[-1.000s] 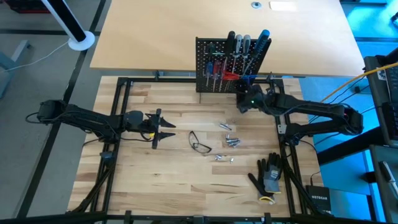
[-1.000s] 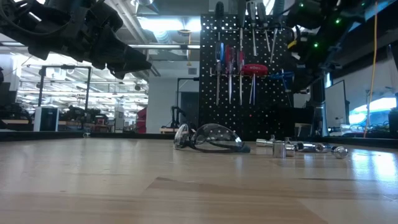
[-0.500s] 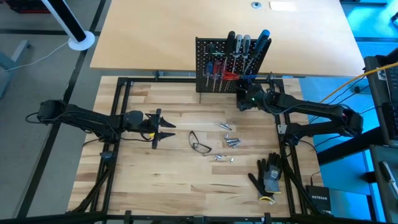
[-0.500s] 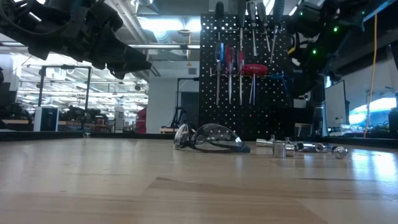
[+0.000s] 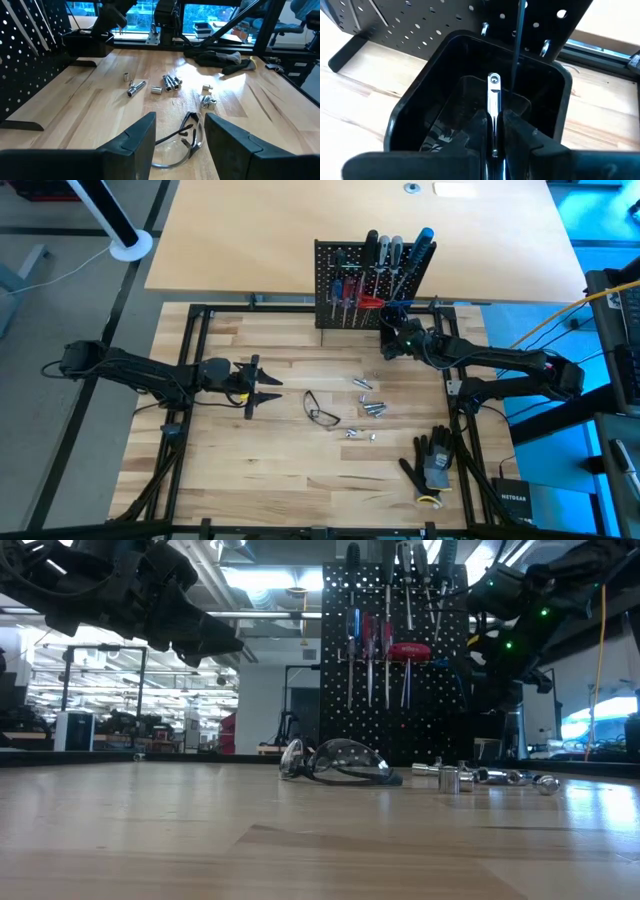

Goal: Hang tools onto peg board
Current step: Put the silver extension bar in the black bin on the peg board

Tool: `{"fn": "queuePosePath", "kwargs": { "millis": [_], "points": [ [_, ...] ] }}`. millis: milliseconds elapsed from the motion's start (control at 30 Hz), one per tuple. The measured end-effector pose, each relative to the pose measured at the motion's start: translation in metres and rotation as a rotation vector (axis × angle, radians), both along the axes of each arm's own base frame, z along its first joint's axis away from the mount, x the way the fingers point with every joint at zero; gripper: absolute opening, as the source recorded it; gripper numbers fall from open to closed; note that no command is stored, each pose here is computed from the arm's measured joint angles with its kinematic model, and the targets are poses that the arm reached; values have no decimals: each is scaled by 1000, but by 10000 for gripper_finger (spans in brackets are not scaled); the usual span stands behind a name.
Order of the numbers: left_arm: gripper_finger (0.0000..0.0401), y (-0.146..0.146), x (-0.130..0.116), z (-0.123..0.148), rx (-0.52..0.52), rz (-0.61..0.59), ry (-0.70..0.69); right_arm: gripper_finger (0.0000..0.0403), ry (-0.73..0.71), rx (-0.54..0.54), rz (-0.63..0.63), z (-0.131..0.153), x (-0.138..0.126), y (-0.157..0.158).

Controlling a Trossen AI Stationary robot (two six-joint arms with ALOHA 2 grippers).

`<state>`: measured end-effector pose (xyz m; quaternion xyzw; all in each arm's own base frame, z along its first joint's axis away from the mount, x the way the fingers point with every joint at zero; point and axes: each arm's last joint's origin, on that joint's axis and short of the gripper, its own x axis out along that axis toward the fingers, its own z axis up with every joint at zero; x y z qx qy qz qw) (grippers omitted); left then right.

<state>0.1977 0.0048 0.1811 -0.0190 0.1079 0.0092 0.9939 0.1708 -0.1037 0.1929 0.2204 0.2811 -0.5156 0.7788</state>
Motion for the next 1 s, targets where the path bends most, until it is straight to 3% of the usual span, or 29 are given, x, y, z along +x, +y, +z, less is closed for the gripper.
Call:
{"fn": "queuePosePath", "kwargs": {
  "millis": [200,600,800,1000],
  "points": [
    [159,0,0,0,-3,0,-1,58,-13,21,21,0,1,1],
    [159,0,0,0,-3,0,-1,155,32,25,68,10,3,0],
    [159,0,0,0,-3,0,1,156,-15,114,218,36,13,4],
    [159,0,0,-1,-16,3,6,154,-78,158,438,48,31,34]
  ]
}}
